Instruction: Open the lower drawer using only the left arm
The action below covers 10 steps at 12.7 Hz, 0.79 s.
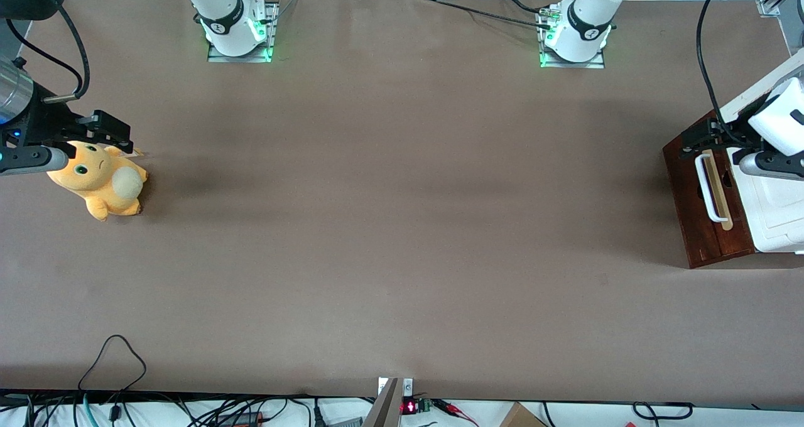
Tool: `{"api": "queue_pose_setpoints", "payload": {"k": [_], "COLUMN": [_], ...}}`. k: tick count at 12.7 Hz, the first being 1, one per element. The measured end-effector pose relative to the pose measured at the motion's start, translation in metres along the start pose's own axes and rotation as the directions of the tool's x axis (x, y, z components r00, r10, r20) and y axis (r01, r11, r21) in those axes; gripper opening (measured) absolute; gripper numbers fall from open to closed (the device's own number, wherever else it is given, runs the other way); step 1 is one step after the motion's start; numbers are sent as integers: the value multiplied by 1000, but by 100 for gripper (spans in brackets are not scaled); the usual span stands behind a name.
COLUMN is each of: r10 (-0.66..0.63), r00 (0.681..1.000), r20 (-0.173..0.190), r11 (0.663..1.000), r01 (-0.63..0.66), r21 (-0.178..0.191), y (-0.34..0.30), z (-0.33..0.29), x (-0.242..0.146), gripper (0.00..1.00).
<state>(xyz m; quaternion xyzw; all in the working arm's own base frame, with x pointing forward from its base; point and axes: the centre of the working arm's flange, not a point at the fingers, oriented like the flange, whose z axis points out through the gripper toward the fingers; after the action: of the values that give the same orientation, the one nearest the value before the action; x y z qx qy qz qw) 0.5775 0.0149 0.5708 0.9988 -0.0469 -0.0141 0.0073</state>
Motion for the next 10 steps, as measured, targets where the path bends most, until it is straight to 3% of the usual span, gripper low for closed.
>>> {"api": "queue_pose_setpoints", "payload": {"k": [10], "r10": [15], "r00": [1000], "r20": [17], "r11": [1000], "r01": [-15], "r21": [-2], "y": [1], "z": [-3], "x": [-2], "gripper": [100]}}
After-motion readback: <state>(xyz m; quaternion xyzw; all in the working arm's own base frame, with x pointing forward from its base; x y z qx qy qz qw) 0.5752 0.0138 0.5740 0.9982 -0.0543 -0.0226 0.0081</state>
